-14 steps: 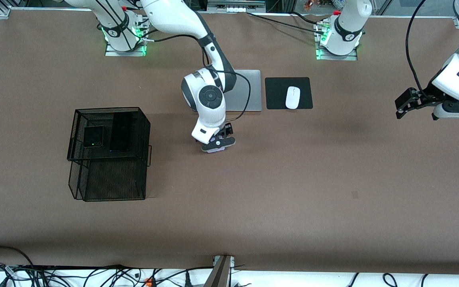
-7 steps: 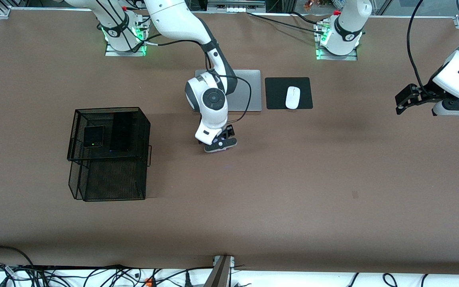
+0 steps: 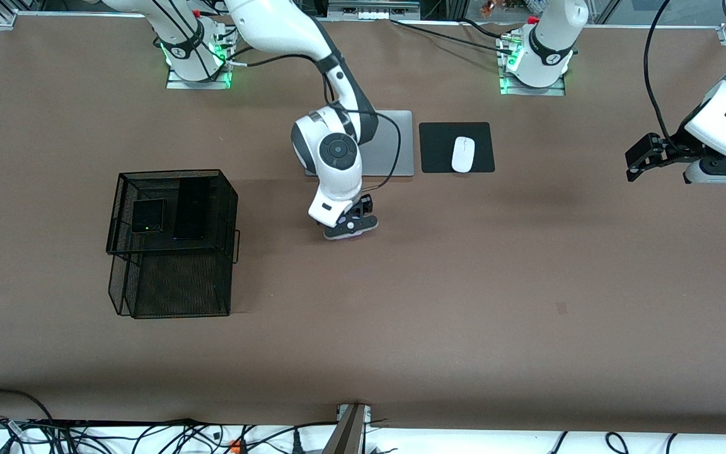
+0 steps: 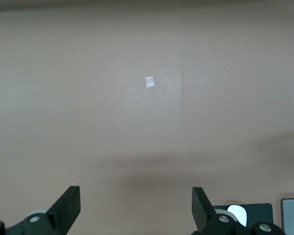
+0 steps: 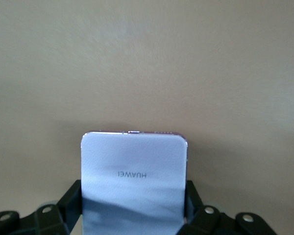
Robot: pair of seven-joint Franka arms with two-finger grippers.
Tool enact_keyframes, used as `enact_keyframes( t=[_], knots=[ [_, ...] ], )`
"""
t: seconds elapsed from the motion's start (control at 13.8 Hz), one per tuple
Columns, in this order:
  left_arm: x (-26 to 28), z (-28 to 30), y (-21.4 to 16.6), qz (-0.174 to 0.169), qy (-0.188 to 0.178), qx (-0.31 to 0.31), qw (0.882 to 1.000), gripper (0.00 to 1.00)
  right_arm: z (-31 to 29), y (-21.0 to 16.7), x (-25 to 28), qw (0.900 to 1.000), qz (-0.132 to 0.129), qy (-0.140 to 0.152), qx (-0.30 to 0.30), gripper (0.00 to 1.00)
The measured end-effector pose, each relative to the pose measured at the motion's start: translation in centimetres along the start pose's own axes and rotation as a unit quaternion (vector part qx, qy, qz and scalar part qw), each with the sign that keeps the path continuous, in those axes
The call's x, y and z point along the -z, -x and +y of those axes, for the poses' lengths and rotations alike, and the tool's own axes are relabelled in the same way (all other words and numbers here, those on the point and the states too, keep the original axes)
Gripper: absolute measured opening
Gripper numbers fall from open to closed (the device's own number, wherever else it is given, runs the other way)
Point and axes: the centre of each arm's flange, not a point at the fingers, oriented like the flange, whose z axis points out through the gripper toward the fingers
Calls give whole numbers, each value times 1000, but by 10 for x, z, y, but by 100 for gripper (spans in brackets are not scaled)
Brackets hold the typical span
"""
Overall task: Place phones with both arms
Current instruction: 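Carry the Huawei phone into the mesh basket with the right gripper and release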
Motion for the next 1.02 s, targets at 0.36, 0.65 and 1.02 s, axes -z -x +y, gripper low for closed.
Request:
enact_keyframes(
  t=[0.36, 0.65, 1.02],
  knots=[
    [0, 0, 2, -8, 0, 0, 1000, 100, 97, -35, 140, 998, -17, 9, -58, 85],
    [1, 1, 2, -8, 0, -1, 1000, 100, 256, -65, 173, 995, -7, 36, -94, 85],
    [1, 2, 2, -9, 0, -2, 1000, 100, 409, -84, 119, 993, -16, 20, -111, 85]
  ],
)
